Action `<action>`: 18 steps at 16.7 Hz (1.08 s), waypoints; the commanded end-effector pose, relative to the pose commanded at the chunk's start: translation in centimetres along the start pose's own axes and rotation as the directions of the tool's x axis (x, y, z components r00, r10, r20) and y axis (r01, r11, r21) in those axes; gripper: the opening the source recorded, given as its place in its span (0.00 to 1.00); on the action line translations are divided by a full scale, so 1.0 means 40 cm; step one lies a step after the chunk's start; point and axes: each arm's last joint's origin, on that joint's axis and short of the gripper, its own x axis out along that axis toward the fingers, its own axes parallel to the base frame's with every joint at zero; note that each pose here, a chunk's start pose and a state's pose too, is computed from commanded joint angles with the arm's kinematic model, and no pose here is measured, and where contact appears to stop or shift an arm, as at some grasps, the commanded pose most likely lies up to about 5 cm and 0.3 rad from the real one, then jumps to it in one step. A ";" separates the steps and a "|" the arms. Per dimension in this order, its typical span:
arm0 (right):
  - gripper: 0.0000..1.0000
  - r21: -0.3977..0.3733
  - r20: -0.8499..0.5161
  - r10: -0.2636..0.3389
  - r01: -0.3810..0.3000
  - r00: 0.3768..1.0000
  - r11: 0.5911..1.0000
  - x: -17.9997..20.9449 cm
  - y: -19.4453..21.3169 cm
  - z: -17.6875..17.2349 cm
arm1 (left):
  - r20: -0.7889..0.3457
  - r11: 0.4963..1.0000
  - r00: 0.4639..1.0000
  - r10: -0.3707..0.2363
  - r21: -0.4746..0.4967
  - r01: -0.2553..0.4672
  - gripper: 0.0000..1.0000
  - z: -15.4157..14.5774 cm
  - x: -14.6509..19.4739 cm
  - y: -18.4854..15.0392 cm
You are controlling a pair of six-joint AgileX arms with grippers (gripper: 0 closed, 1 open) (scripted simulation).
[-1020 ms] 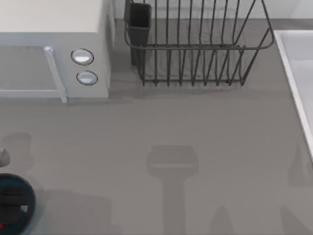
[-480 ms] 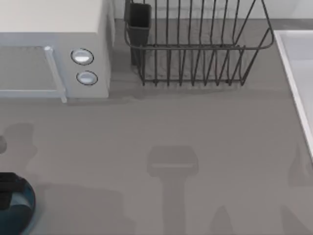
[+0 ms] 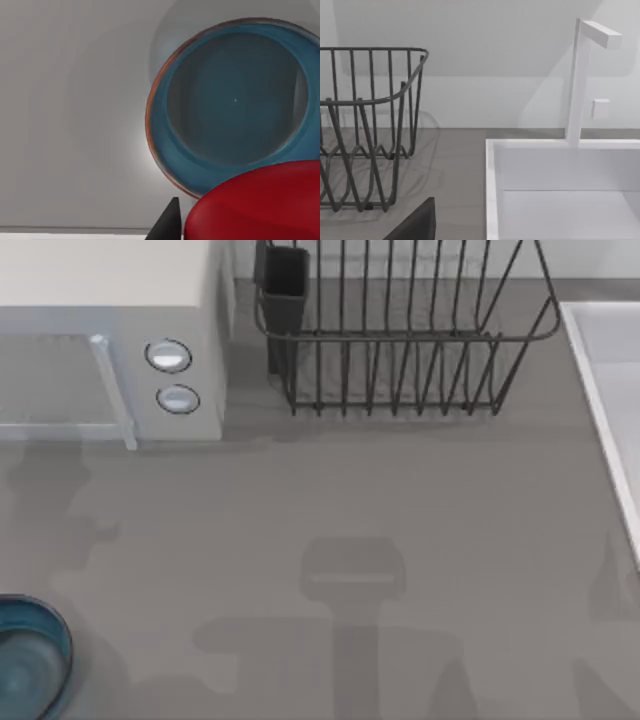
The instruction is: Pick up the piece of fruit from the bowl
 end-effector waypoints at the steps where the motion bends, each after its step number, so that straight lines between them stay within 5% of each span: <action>1: 1.00 0.000 0.000 0.000 0.000 1.000 1.000 0.000 0.000 0.000 | 0.004 1.000 1.000 0.000 0.000 0.000 0.00 -0.011 -0.048 0.000; 6: 1.00 0.000 0.000 0.000 0.000 1.000 1.000 0.000 0.000 0.000 | 0.036 1.000 0.999 0.003 -0.001 -0.003 0.00 -0.075 -0.194 -0.003; 12: 1.00 0.000 0.000 0.000 0.000 1.000 1.000 0.000 0.000 0.000 | 0.037 1.000 0.999 0.003 -0.004 -0.003 0.00 -0.078 -0.201 -0.003; 18: 1.00 0.000 0.000 0.000 0.000 1.000 1.000 0.000 0.000 0.000 | 0.029 1.000 0.999 -0.014 -0.004 0.014 0.00 0.088 -0.180 -0.129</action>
